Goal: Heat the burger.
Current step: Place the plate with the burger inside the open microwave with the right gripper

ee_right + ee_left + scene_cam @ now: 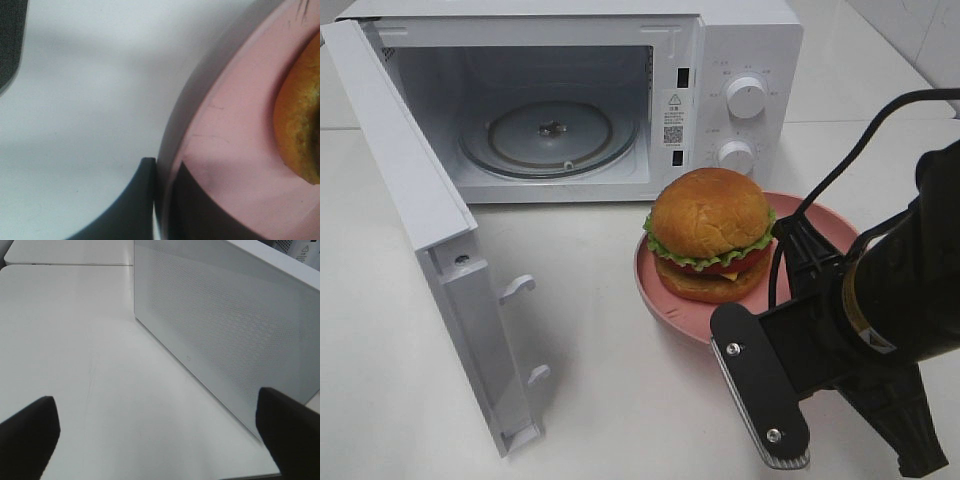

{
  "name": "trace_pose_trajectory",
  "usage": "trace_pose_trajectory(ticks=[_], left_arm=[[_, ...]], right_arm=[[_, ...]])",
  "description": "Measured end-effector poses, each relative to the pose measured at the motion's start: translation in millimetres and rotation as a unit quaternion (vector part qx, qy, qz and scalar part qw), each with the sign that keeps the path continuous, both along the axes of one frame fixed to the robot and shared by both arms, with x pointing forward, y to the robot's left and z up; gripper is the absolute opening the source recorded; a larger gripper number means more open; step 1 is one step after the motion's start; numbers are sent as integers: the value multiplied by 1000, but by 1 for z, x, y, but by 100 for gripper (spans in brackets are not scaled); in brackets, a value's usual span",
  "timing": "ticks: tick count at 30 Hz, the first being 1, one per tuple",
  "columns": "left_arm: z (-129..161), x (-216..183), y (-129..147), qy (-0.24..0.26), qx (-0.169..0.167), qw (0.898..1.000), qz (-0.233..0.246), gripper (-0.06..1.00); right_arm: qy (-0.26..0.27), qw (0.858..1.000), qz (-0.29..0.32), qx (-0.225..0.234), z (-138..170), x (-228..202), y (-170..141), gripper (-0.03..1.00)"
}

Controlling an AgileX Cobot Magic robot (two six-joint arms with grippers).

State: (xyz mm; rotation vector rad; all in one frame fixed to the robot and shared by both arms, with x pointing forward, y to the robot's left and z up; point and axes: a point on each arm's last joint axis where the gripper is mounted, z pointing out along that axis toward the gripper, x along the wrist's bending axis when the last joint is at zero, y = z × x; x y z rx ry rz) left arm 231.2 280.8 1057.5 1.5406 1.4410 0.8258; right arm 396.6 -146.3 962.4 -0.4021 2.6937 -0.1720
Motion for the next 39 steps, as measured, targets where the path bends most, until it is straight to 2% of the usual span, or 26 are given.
trace_pose_trajectory(ticks=[8, 15, 23, 30, 35, 39], left_arm=[[0, 0, 0, 0, 0, 1000, 0, 99], [0, 0, 0, 0, 0, 1000, 0, 99], [0, 0, 0, 0, 0, 1000, 0, 99], [0, 0, 0, 0, 0, 1000, 0, 99], [0, 0, 0, 0, 0, 1000, 0, 99], [0, 0, 0, 0, 0, 1000, 0, 99]], right_arm=[[12, 997, 80, 17, -1, 11, -1, 5], [19, 994, 110, 16, 8, 26, -7, 5], [31, 983, 179, 31, 23, 43, -10, 5], [11, 979, 200, 34, 38, 57, -3, 5], [14, 979, 199, 35, 36, 66, 4, 5], [20, 978, 201, 52, 38, 74, 13, 5]])
